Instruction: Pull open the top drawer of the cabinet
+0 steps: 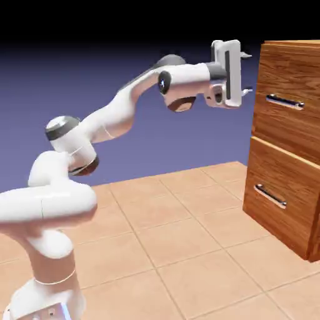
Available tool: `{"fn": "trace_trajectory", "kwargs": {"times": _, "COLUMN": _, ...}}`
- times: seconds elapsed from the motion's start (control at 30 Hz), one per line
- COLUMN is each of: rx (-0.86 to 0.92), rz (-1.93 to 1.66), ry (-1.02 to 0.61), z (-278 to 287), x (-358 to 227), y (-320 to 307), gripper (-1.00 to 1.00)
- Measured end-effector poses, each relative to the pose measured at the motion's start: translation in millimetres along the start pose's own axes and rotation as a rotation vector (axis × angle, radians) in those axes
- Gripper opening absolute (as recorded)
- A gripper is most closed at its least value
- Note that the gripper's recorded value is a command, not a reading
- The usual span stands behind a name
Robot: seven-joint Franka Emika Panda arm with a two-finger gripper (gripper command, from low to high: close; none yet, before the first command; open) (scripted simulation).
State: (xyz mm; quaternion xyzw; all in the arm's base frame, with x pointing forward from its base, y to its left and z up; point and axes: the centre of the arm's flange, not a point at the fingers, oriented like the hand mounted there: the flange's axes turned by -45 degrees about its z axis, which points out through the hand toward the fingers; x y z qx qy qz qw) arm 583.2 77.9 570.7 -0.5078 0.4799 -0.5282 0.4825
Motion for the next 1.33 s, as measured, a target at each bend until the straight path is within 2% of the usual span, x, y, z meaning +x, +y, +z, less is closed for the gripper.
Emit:
{"fn": "trace_trajectory", "kwargs": {"times": 0.1, "rx": -0.023, "rz": 0.074, "ry": -0.019, "z": 33, "x": 22, "y": 47, "gripper": 0.0}}
{"fn": "trace_trajectory", "kwargs": {"times": 0.3, "rx": -0.023, "rz": 0.073, "ry": -0.018, "z": 76, "x": 20, "y": 48, "gripper": 0.0}}
{"fn": "trace_trajectory", "kwargs": {"times": 0.33, "rx": -0.023, "rz": 0.074, "ry": -0.019, "z": 83, "x": 21, "y": 48, "gripper": -1.0}}
{"fn": "trace_trajectory", "kwargs": {"times": 0.4, "rx": -0.023, "rz": 0.074, "ry": -0.019, "z": 83, "x": 21, "y": 48, "gripper": -1.0}}
{"fn": "trace_trajectory", "kwargs": {"times": 0.67, "rx": -0.021, "rz": 0.074, "ry": -0.019, "z": 12, "x": 22, "y": 46, "gripper": -1.0}}
{"fn": "trace_trajectory", "kwargs": {"times": 1.2, "rx": -0.021, "rz": 0.074, "ry": -0.019, "z": -169, "x": 26, "y": 42, "gripper": -1.0}}
{"fn": "trace_trajectory", "kwargs": {"times": 1.23, "rx": -0.021, "rz": 0.074, "ry": -0.019, "z": -181, "x": 26, "y": 42, "gripper": 1.0}}
{"fn": "trace_trajectory", "kwargs": {"times": 1.33, "rx": -0.022, "rz": 0.073, "ry": -0.018, "z": -193, "x": 25, "y": 41, "gripper": 1.0}}
